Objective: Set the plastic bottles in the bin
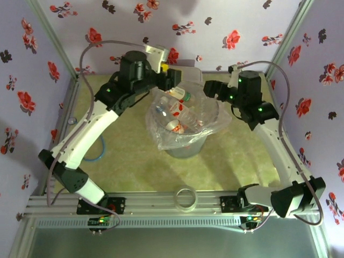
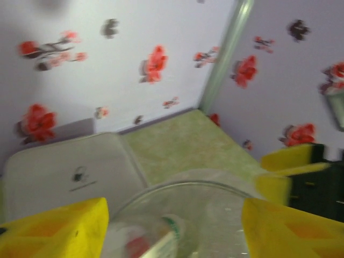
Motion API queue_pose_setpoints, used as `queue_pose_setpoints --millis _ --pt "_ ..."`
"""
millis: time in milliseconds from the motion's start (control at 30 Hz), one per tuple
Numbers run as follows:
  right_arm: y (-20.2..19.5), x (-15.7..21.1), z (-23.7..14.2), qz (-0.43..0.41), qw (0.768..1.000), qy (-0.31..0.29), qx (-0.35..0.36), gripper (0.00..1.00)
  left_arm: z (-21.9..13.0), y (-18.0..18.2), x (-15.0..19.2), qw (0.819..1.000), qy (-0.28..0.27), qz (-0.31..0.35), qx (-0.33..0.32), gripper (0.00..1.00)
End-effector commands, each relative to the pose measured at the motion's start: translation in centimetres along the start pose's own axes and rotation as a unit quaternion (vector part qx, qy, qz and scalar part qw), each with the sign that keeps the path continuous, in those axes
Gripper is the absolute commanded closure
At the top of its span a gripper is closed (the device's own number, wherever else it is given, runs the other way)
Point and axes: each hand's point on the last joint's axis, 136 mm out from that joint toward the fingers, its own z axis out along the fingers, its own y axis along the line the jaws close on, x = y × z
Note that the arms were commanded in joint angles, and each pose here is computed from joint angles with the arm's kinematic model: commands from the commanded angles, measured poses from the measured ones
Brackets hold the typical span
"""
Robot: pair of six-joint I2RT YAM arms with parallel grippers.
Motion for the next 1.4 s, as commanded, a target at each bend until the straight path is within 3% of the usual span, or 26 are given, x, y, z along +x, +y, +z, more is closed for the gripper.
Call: queue_pose_setpoints --millis 0,67,467,600,867,1100,1367 --pt "-0.5 -0.5 -0.5 -0.008 1.0 -0.014 0.013 0.14 -1.0 4.0 0.8 0.997 0.002 -0.032 -0.066 0.21" --pt "-1.7 -0.1 -0.6 -0.011 0.999 -0.004 0.04 0.14 -0.5 5.0 1.3 0.996 0.002 -0.051 -0.067 0.01" --pt "-4.6 1.8 -1.7 -0.001 0.997 0.017 0.077 0.13 2.9 6.0 4.4 0.993 0.047 -0.111 0.001 0.0" --pt "-5.4 2.9 -1.2 0.014 0.996 0.035 0.081 0.13 3.6 5.1 5.3 0.99 0.067 -0.118 0.031 0.08" --pt "-5.9 4.2 0.0 0.044 0.995 0.054 0.07 0.13 4.0 4.8 6.7 0.986 0.083 -0.135 0.044 0.36" --pt "-5.5 5.3 1.2 0.074 0.994 0.068 0.041 0.13 3.4 3.8 7.8 0.983 0.082 -0.155 0.06 0.46" --pt "-4.4 5.8 2.4 0.106 0.991 0.08 0.002 0.15 2.9 2.4 11.5 0.982 0.114 -0.146 0.049 0.55"
